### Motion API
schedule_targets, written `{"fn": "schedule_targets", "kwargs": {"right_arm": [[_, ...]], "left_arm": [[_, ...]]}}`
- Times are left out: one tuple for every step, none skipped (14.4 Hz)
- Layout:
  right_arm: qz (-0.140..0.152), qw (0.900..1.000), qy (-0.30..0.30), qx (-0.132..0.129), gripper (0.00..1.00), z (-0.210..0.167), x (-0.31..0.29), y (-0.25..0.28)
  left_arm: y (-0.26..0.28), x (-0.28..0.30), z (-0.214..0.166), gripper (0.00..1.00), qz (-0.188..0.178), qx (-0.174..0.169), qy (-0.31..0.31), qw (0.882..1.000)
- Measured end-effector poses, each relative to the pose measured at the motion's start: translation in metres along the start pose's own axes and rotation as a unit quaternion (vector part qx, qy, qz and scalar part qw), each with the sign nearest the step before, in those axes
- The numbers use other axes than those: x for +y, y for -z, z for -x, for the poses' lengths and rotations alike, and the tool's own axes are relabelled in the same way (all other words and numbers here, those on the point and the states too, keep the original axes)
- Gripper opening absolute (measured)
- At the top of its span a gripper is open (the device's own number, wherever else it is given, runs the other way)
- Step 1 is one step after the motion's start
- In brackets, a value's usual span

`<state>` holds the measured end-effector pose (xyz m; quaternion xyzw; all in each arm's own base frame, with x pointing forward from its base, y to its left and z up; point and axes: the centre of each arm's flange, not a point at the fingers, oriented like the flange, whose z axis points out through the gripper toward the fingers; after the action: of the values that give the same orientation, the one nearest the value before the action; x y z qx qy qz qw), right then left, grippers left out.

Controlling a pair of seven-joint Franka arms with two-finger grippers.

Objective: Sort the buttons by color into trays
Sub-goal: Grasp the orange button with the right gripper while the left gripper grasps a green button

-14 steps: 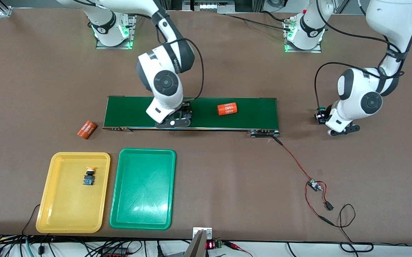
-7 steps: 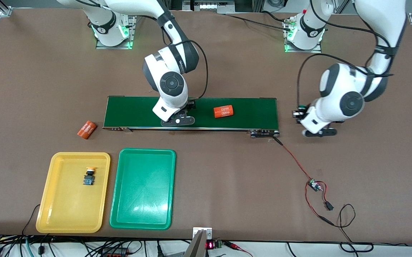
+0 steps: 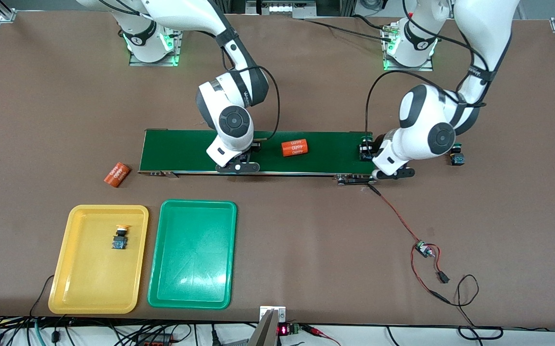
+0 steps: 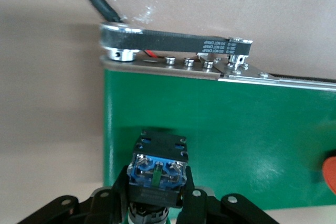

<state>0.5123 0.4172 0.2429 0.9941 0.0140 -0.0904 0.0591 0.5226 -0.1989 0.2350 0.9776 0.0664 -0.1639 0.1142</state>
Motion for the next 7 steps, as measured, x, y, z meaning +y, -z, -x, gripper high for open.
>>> {"fn": "schedule_targets", "kwargs": {"right_arm": [[0.0, 1.0, -0.003, 0.0, 0.47, 0.0, 0.0, 0.001], [-0.001, 1.0, -0.007, 0.002, 0.41, -0.001, 0.001, 0.002], [-0.003, 1.0, -0.017, 0.005, 0.41, -0.003, 0.002, 0.006], [-0.006, 0.999, -0.036, 0.012, 0.41, -0.008, 0.005, 0.014], [-0.011, 0.998, -0.062, 0.023, 0.41, -0.016, 0.011, 0.026], [-0.016, 0.995, -0.088, 0.037, 0.41, -0.027, 0.022, 0.042], [-0.021, 0.992, -0.113, 0.054, 0.41, -0.04, 0.037, 0.061]], "left_arm": [[-0.003, 0.002, 0.0, 0.46, 0.0, 0.0, -0.001, 1.0], [-0.002, 0.004, -0.001, 0.54, 0.002, 0.002, -0.003, 1.0], [0.003, 0.006, -0.002, 0.64, 0.004, 0.007, -0.004, 1.0], [0.012, 0.008, -0.003, 0.72, 0.006, 0.016, -0.005, 1.0], [0.024, 0.01, -0.004, 0.81, 0.009, 0.026, -0.006, 1.0], [0.038, 0.012, -0.003, 0.92, 0.012, 0.036, -0.008, 0.999], [0.056, 0.013, -0.002, 0.99, 0.014, 0.04, -0.008, 0.999]]}}
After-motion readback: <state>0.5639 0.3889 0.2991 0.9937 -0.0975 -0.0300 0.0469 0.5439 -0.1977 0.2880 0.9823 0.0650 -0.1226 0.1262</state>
